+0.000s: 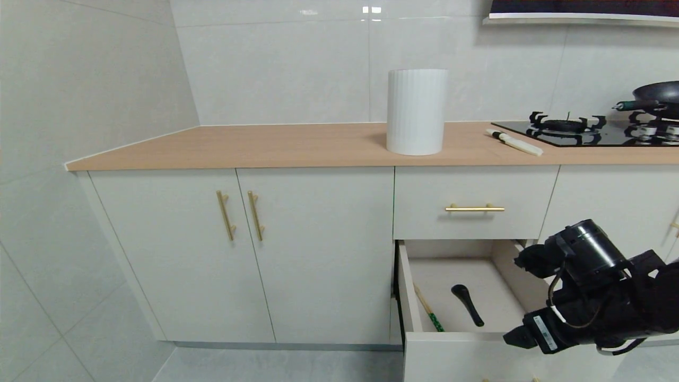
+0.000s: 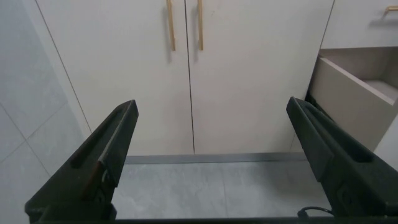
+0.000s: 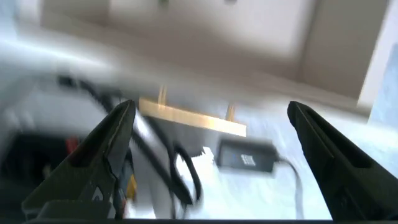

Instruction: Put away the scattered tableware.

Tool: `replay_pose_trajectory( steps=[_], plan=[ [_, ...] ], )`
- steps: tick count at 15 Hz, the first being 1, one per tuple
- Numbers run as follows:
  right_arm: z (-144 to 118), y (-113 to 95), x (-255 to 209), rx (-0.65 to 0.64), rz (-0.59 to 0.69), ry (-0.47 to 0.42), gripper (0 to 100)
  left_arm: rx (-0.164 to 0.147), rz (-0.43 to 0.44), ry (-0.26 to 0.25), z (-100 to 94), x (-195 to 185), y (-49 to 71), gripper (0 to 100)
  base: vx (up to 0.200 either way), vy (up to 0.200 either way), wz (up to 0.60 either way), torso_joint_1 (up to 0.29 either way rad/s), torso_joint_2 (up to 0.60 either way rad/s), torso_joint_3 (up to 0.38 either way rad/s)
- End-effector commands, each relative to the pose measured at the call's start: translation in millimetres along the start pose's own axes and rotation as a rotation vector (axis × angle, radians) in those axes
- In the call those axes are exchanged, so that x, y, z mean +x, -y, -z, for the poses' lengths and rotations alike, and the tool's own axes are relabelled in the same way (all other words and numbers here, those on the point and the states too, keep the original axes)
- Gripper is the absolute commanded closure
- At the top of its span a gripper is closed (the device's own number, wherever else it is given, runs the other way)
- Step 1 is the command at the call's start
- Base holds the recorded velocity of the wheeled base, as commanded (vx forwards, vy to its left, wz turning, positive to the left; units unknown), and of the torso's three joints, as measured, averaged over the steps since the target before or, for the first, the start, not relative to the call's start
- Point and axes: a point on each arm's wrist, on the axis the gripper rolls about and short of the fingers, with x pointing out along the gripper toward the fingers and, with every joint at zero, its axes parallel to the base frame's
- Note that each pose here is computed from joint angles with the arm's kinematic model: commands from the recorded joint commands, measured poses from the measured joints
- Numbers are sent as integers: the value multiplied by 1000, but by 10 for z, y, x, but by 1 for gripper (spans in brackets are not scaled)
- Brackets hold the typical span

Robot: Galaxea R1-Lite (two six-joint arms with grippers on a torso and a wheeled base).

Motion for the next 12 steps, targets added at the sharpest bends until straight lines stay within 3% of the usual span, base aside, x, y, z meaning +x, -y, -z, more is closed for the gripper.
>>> replay_pose_trajectory(
  steps=[1,6,12],
  plan=[
    [71,-77,-41,-71,-18,-40,0,0,0,1,0,0,0,0,0,0,0,0,0,0],
    [149,-226,255,-147,-57,-186,0,0,0,1,0,0,0,0,0,0,0,0,0,0],
    [90,-260,494,-110,-41,-220,0,0,-2,1,0,0,0,0,0,0,0,0,0,0]
  ],
)
